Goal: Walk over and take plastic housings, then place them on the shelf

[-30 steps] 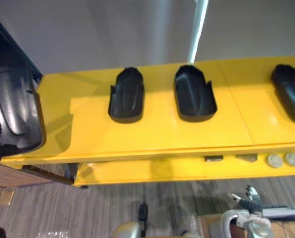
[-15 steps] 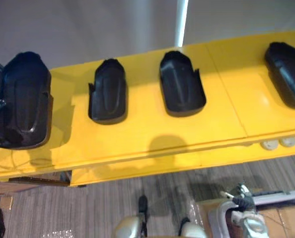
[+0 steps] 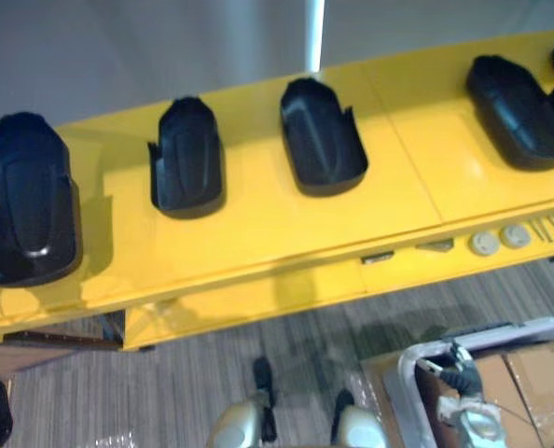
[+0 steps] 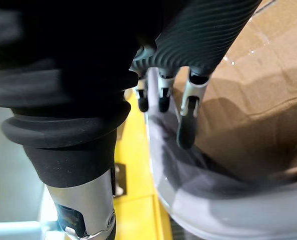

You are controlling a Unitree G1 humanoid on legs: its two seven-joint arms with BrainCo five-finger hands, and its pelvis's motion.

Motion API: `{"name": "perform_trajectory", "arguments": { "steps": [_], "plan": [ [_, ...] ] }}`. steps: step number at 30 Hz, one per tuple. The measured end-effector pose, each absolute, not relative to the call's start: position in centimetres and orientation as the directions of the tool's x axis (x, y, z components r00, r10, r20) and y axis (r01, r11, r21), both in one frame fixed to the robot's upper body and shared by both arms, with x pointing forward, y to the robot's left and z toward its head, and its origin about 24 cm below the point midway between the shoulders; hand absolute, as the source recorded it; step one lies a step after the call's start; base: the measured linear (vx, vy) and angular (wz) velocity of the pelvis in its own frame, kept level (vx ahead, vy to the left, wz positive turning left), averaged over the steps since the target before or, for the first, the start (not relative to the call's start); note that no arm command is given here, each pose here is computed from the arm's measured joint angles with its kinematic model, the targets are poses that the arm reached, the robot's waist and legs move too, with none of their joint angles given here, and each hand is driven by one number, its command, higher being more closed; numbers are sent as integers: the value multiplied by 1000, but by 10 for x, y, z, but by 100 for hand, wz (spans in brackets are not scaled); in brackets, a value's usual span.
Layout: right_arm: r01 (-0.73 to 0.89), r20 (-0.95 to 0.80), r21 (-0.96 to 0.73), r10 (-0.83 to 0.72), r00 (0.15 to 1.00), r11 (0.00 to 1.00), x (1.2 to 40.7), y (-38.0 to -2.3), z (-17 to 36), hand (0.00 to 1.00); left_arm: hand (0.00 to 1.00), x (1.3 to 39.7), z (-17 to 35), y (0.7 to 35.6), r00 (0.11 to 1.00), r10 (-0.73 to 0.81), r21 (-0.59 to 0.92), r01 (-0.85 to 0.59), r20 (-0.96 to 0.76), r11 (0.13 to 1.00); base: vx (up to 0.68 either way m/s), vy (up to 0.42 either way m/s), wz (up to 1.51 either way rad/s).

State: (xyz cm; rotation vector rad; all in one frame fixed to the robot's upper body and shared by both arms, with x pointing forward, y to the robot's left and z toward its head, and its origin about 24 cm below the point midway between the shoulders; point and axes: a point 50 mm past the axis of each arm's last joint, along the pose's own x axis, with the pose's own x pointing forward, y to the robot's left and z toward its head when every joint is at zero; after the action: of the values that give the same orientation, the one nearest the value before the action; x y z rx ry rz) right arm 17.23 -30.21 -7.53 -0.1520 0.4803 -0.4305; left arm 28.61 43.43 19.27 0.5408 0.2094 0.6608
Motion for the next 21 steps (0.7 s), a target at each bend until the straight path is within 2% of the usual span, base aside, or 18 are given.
{"name": "perform_trajectory", "arguments": {
  "steps": [2, 5, 10, 21],
  "plan": [
    [371, -364, -229, -433, 825, 900, 184, -303, -64, 0, 100, 297, 198, 424, 784, 621, 492, -543, 6, 681, -10, -3, 2],
    [382, -312, -222, -436, 844, 897, 194, -308, -52, 0, 100, 298, 211, 420, 764, 640, 446, -600, 76, 664, -44, 9, -23],
    [375, -244, -232, -427, 871, 897, 202, -312, -36, 0, 100, 304, 219, 413, 767, 631, 415, -614, 114, 672, -14, 7, -15],
    [377, -235, -245, -432, 871, 893, 201, -316, -34, 0, 100, 312, 244, 405, 768, 615, 378, -631, 180, 677, 70, -6, 3]
  ]
}}
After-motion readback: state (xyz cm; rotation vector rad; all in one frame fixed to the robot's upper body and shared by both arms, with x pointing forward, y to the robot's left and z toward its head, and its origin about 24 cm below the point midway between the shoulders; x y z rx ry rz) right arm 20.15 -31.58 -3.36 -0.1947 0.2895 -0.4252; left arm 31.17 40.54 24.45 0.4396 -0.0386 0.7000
